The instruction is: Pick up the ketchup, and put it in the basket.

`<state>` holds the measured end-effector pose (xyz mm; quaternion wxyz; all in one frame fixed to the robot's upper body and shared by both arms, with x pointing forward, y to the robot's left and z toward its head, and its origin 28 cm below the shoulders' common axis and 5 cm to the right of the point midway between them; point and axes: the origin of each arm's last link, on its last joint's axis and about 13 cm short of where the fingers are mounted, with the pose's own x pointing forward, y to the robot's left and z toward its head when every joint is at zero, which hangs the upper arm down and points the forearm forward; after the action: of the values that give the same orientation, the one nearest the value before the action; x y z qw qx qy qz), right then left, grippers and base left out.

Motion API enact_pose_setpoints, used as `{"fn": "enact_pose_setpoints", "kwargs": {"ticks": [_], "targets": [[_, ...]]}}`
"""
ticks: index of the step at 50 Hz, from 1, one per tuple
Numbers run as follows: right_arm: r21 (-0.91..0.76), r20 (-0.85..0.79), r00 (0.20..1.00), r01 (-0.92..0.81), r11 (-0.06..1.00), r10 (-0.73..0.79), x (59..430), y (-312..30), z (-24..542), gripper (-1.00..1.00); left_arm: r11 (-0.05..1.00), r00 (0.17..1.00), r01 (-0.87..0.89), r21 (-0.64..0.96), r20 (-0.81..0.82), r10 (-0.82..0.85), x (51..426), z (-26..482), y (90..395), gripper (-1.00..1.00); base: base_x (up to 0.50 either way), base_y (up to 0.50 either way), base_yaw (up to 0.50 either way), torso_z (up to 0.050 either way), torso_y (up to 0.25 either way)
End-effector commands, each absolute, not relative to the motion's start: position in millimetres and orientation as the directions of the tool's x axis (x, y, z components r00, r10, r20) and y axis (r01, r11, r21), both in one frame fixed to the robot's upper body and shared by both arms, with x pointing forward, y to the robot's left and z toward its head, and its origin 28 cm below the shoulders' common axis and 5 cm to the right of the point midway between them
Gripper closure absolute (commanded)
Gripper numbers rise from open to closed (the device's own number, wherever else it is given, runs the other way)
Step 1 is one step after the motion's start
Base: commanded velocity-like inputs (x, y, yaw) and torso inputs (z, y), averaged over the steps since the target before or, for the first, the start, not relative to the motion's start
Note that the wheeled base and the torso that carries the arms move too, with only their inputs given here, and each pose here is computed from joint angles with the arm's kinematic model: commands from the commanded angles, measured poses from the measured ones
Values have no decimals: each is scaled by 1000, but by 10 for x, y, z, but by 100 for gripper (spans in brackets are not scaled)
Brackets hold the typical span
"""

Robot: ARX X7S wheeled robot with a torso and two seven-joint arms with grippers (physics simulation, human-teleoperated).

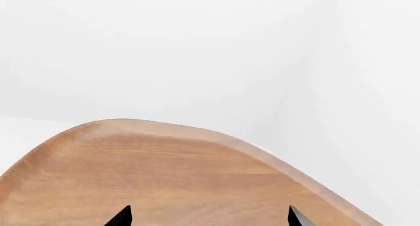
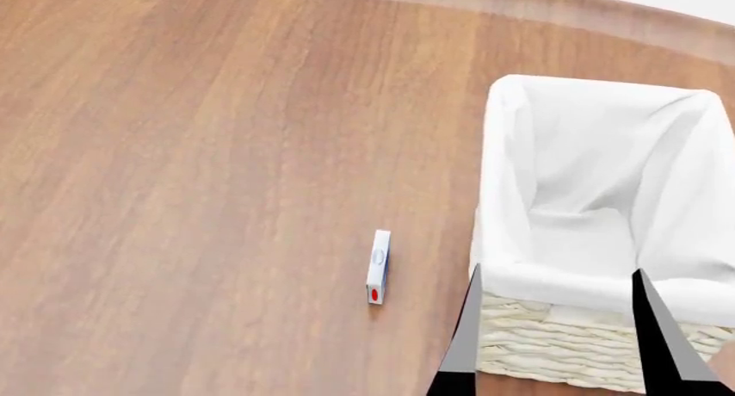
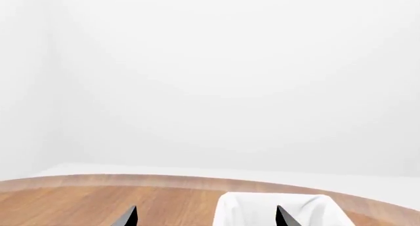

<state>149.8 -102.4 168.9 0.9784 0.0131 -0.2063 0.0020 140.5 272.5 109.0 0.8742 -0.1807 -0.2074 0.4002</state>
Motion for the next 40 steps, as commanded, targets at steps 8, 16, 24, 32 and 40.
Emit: {"fn": "enact_pose_setpoints", "kwargs": {"ticks": [8, 16, 24, 32, 40], "targets": [[24, 405, 914, -11, 1000, 0, 1496, -1020, 1693, -100, 544, 539, -661, -517, 178, 823, 1363, 1039, 2817, -100, 0, 0, 0, 0, 0], [24, 405, 914, -11, 1000, 1, 1494, -1020, 1693, -100, 539, 544, -662, -521, 160, 823, 1374, 1006, 2840, -100, 0, 0, 0, 0, 0], [24, 404, 915, -9, 1000, -1, 1493, -1023, 1696, -100, 545, 583, -642, -539, 119, 804, 1413, 949, 2852, -100, 0, 0, 0, 0, 0], [22, 403, 915, -9, 1000, 0, 1492, -1022, 1698, -100, 525, 586, -643, -557, 84, 806, 1423, 906, 2866, -100, 0, 0, 0, 0, 0], [22, 402, 916, -9, 1000, 0, 1495, -1021, 1691, -100, 509, 574, -663, -549, 64, 816, 1433, 855, 2882, -100, 0, 0, 0, 0, 0]]}}
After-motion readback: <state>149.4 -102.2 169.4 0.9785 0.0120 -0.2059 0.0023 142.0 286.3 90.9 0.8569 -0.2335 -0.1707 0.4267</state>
